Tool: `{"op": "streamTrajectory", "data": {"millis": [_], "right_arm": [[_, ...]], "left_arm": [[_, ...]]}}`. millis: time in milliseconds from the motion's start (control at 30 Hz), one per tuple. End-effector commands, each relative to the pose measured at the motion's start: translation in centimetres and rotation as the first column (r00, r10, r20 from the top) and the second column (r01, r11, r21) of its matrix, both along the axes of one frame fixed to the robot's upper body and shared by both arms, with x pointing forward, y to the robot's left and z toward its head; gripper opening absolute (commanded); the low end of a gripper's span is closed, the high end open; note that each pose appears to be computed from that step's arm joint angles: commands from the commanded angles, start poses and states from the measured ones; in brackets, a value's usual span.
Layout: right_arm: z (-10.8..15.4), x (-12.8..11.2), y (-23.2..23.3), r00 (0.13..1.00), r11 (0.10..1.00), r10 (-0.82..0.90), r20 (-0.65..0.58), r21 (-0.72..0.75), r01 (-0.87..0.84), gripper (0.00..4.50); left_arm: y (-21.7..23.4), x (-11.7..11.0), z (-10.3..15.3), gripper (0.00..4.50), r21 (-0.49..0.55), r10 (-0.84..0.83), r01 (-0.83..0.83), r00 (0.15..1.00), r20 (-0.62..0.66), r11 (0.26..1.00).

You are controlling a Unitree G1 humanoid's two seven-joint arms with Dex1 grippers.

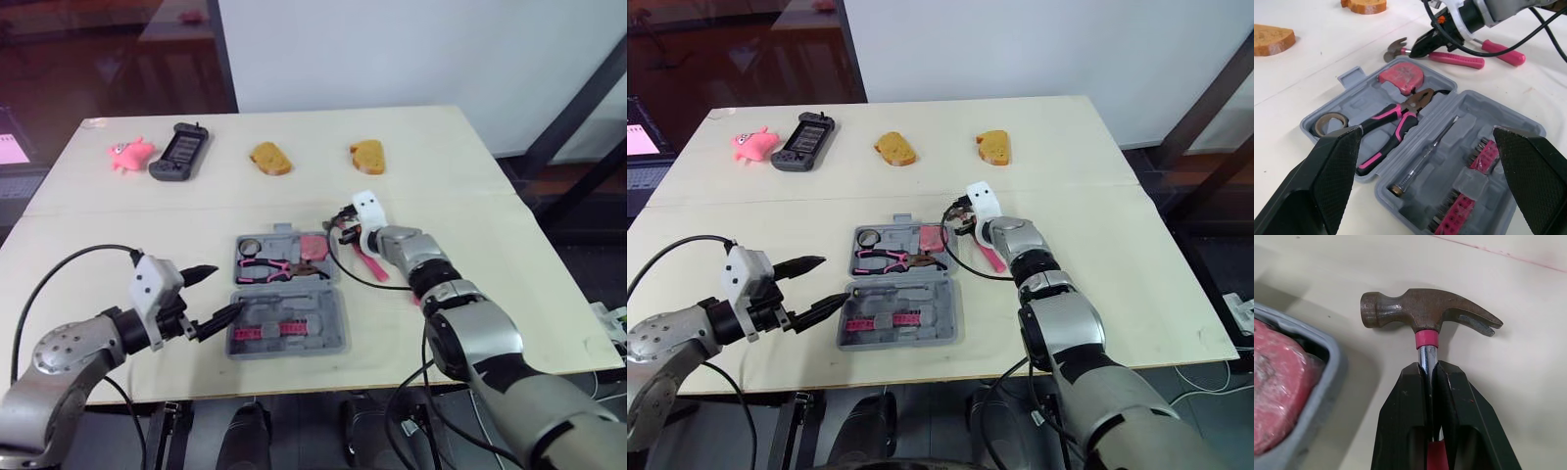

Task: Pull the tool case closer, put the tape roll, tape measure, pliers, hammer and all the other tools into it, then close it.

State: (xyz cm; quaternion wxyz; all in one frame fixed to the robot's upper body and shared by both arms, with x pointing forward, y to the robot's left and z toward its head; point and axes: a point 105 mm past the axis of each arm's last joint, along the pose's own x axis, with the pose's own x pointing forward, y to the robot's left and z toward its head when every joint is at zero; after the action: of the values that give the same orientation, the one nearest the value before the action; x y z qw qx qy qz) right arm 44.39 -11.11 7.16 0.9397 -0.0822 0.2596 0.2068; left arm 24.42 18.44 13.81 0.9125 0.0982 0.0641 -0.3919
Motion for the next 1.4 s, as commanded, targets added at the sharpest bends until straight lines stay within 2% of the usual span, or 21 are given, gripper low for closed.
{"op": "streamTrajectory", "data": {"millis": [33,200,433,700,1000,1167,1267,1300,1333,1400], "right_arm": [[2.1,-0.1,-1.6,0.999,0.998,-0.039,0.021,0.05,0.038,0.05],[4.3,-2.5,-2.7,0.995,0.986,-0.098,0.011,0.136,0.095,0.05],[5.0,-7.1,-3.6,0.983,0.966,-0.176,-0.041,0.186,0.181,0.05],[2.1,-11.3,-2.9,0.97,0.962,-0.206,-0.127,0.155,0.224,0.05],[-0.9,-12.3,-1.9,0.961,0.96,-0.209,-0.183,0.149,0.237,0.05],[-0.7,-12.3,-1.6,0.97,0.969,-0.17,-0.171,0.147,0.196,2.14],[-0.4,-12.7,-1.6,0.977,0.978,-0.137,-0.166,0.134,0.16,3.76],[0.4,-12.5,-1.7,0.983,0.982,-0.116,-0.144,0.133,0.136,4.27],[1.0,-12.5,-1.8,0.987,0.984,-0.101,-0.129,0.131,0.118,4.45],[3.1,-12.4,-1.5,0.996,0.992,-0.019,-0.09,0.121,0.029,4.45]], "left_arm": [[-0.4,-0.1,0.4,4.5,0.002,-0.025,0.025,0.999,0.024,1.0],[-1.0,0.0,0.2,4.5,-0.014,-0.062,0.062,0.998,0.009,0.998],[-1.6,0.4,0.1,4.5,-0.025,-0.113,0.113,0.994,-0.004,0.993],[-2.3,1.0,0.0,4.5,-0.028,-0.162,0.162,0.987,-0.015,0.986],[-2.2,1.5,1.0,4.5,-0.062,-0.167,0.166,0.986,-0.007,0.984],[-1.9,1.4,0.9,4.5,-0.04,-0.169,0.169,0.985,-0.013,0.985],[-1.8,1.4,0.9,4.5,-0.036,-0.166,0.166,0.986,-0.013,0.986],[-1.7,1.4,1.0,4.5,-0.046,-0.158,0.157,0.987,-0.012,0.986],[-1.7,1.5,1.2,4.5,-0.054,-0.152,0.151,0.988,-0.011,0.987],[-1.4,1.2,1.3,4.5,-0.049,-0.151,0.15,0.989,-0.007,0.987]]}}
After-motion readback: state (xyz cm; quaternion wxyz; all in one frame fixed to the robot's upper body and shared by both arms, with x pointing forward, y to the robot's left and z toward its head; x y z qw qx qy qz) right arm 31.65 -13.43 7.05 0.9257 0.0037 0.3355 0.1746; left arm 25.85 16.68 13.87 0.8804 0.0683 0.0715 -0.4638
